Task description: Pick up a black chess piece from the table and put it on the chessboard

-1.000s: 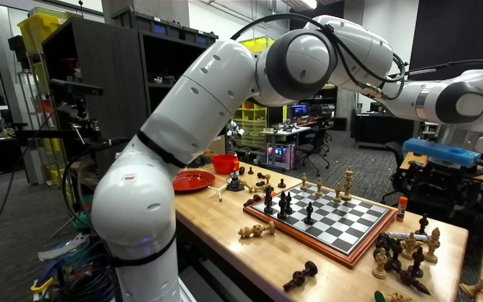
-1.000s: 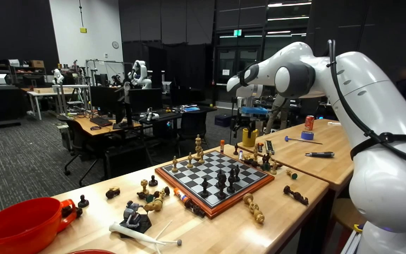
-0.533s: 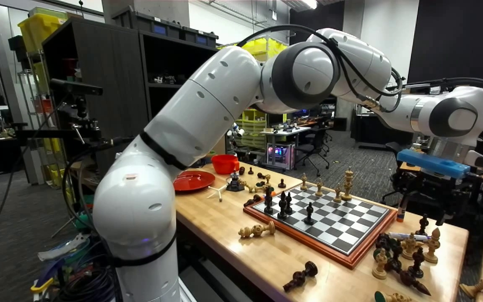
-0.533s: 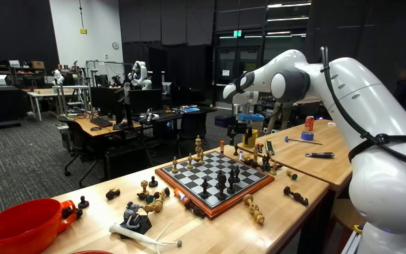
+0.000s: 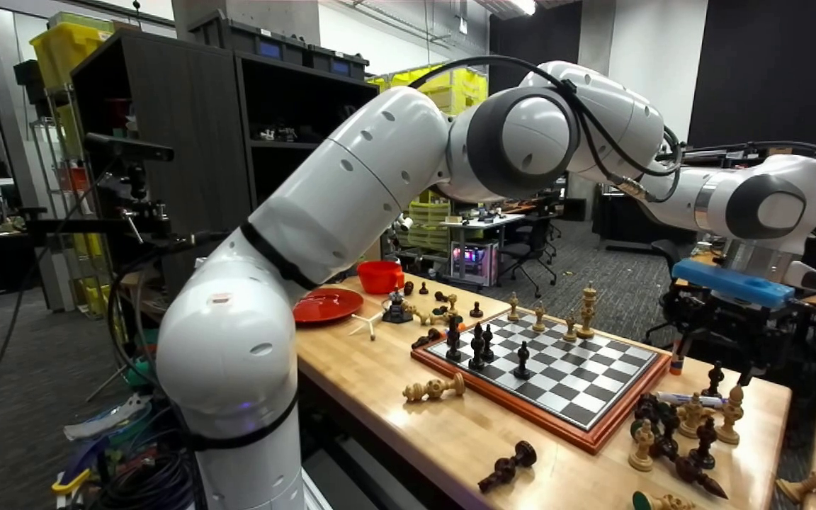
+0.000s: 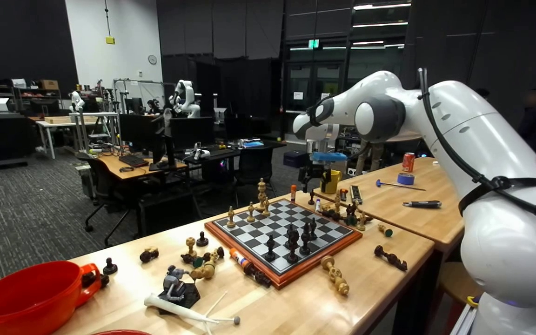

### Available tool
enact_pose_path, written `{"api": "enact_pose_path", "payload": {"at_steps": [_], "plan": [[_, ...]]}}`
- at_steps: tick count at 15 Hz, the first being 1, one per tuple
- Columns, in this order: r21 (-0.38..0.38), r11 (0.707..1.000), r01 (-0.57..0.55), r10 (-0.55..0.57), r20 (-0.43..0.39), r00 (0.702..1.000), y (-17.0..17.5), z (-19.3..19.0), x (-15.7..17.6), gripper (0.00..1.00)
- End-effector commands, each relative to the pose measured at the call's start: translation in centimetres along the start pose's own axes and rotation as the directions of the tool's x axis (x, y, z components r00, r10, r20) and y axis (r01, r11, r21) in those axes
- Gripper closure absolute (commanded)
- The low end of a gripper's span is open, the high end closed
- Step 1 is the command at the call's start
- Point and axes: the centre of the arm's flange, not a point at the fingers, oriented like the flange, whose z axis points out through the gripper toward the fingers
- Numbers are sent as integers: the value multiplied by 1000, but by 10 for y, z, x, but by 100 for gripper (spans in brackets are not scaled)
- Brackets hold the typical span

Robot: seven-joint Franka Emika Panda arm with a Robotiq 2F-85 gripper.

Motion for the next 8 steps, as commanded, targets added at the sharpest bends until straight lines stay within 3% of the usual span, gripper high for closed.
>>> {"api": "enact_pose_path", "payload": {"at_steps": [1, 7, 8], "plan": [[-4, 1000, 1, -1, -11, 1000, 4, -3, 11, 0], [-9, 1000, 1, -1, -21, 1000, 6, -2, 21, 0], [-11, 1000, 3, -3, -21, 1000, 5, -1, 22, 5]]}}
